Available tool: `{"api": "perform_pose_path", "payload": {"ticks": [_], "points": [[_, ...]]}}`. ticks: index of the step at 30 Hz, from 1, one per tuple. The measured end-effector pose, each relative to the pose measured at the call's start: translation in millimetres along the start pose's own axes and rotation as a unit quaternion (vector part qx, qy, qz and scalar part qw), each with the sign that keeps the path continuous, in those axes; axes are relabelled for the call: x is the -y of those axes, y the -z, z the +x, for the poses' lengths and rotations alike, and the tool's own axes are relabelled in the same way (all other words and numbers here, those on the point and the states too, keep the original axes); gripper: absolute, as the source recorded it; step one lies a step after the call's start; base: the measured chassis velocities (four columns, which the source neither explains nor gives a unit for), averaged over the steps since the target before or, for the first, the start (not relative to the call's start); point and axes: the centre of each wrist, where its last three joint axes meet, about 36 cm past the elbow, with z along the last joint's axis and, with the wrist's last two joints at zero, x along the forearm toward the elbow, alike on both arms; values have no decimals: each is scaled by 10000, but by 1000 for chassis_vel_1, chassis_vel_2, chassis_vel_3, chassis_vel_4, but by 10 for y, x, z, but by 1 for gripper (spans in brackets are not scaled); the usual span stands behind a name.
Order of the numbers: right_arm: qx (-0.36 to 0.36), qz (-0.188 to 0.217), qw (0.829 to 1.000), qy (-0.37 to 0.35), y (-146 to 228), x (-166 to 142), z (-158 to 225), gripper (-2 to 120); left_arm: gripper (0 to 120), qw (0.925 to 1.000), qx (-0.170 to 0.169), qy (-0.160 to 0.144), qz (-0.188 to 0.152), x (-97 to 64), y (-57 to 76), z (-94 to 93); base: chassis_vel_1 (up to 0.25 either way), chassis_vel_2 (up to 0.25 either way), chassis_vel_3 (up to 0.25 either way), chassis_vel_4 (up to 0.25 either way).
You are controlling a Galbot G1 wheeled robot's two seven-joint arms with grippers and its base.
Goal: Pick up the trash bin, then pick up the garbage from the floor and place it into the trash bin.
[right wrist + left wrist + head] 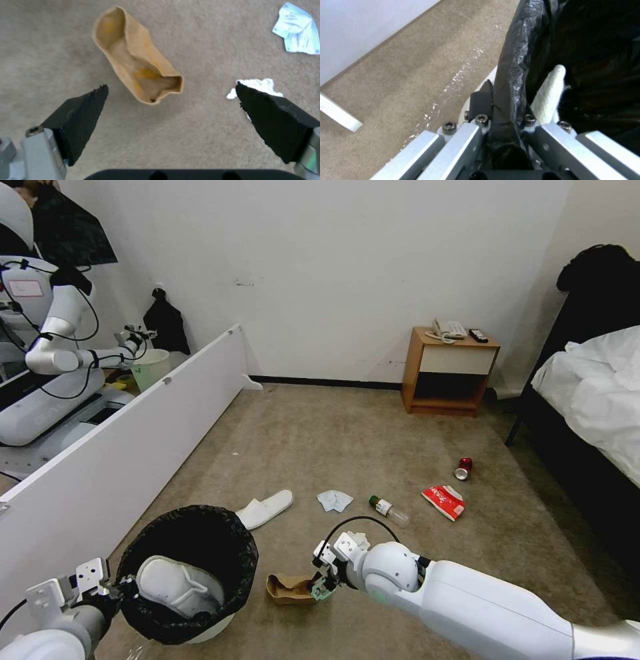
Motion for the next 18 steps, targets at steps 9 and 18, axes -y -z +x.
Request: {"api": "perform_pose_path", "payload": {"ticks": [9, 18], "points": [[-71, 163, 9997, -140, 95, 45, -331, 98, 1, 10000, 2, -9, 35, 2, -4, -7, 0, 0, 0, 0], [139, 493, 9987, -74, 437, -125, -531, 98, 1, 10000, -7, -19, 37, 6, -12, -8, 0, 0, 0, 0]]}}
